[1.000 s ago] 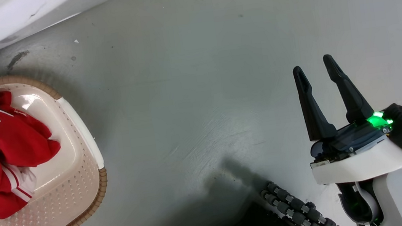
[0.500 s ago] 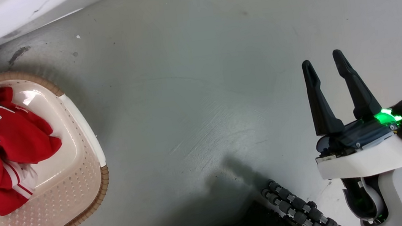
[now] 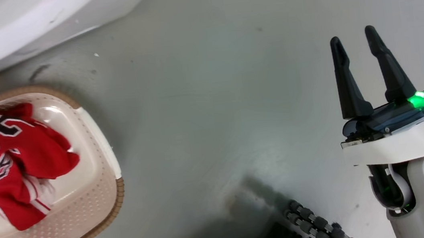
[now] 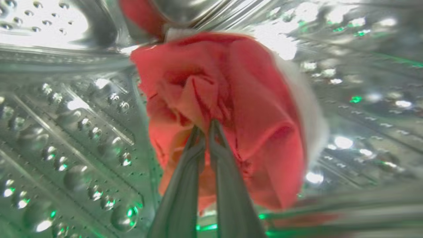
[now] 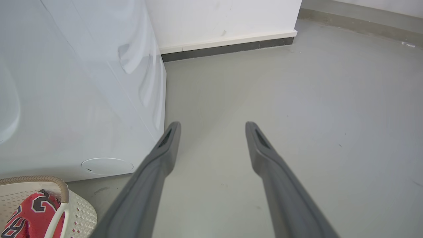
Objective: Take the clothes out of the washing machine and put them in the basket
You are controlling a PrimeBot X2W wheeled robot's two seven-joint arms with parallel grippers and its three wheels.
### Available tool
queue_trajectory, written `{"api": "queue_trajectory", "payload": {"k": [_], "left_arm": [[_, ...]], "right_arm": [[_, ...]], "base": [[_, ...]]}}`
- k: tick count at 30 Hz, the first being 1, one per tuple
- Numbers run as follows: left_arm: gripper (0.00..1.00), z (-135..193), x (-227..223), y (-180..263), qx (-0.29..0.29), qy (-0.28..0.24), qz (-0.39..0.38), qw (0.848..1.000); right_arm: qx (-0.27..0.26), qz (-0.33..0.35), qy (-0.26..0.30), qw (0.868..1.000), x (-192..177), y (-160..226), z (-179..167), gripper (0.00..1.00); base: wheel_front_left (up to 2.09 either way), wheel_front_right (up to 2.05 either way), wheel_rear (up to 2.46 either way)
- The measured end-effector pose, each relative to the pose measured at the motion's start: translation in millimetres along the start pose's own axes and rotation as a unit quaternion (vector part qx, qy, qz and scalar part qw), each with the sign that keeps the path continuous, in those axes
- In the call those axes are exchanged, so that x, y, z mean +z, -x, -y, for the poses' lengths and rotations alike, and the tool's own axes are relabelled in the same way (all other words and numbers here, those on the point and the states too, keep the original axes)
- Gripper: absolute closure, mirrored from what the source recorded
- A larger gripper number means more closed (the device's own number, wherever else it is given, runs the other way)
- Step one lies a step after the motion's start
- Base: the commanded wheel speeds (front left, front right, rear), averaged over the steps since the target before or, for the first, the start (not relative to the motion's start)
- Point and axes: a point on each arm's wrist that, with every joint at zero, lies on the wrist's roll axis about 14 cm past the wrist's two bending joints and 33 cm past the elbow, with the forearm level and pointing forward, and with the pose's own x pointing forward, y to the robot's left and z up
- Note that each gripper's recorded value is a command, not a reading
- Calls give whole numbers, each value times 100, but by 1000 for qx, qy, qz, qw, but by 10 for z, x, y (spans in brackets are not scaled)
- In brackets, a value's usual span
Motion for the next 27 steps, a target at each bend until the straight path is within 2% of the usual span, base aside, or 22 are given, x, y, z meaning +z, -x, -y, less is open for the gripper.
{"api": "queue_trajectory", "payload": {"k": [10,14,19,21,27], "left_arm": [[100,177,209,600,-27,5,80,996],[100,247,154,915,-36,1,97,995],[100,253,176,1489,-40,20,154,987],[100,260,174,1583,-39,19,164,985],[100,235,56,2239,-24,-8,218,976]], "right_arm": [[17,55,17,998,399,7,-91,0],[27,77,22,996,563,50,-161,0],[48,105,25,993,770,159,-314,0],[51,108,24,992,798,179,-340,0],[73,135,23,988,988,332,-497,0]], "base": [[0,0,0],[0,0,0],[0,0,0],[0,0,0],[0,0,0]]}}
